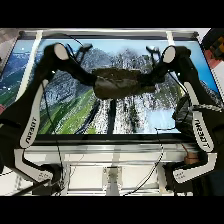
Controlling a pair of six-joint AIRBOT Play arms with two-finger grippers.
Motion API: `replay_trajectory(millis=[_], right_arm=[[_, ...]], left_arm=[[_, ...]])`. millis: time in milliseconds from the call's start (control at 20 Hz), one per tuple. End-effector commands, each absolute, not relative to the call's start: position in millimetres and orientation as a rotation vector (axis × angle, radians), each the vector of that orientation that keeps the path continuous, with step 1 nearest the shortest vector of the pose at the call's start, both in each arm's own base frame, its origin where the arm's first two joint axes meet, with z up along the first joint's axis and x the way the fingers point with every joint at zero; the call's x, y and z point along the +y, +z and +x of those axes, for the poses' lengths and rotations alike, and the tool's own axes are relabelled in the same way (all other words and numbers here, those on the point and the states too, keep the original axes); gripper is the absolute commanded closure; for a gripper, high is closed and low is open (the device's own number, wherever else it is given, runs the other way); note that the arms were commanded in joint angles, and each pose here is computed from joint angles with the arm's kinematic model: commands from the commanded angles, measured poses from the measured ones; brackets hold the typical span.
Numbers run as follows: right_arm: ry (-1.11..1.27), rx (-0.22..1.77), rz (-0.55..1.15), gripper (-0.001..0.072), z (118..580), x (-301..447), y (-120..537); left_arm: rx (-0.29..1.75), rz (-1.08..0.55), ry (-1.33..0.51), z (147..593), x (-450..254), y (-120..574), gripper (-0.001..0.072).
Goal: Fold the clothes and pants, and hang the long-sleeved shirts on hangers.
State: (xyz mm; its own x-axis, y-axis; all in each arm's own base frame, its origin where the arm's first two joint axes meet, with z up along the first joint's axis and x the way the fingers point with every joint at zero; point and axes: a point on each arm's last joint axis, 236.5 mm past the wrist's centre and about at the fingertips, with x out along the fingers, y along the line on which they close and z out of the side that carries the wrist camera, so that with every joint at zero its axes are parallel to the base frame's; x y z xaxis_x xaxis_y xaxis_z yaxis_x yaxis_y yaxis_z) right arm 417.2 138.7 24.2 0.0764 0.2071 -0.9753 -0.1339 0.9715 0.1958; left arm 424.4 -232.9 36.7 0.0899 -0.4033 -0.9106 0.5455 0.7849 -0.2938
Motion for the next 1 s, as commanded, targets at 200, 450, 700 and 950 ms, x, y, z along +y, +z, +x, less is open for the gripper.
replay_trajectory(millis=[200, 450, 700, 950], right_arm=[[0.181, 1.596, 0.048, 0.0181, 391, 128, 1], [0.177, 1.497, -0.014, 0.0181, 414, 119, 18], [0.244, 1.311, -0.057, 0.0663, 453, 128, 53], [0.353, 1.113, 0.111, 0.0678, 481, 161, 85]], left_arm=[[1.422, 0.177, -0.672, 389, -248, 8, 0.0555], [1.344, 0.137, -0.566, 405, -212, 45, 0.0553], [1.229, 0.122, -0.562, 401, -202, 96, 0.0688], [1.123, -0.002, -0.643, 390, -227, 128, 0.0691]])
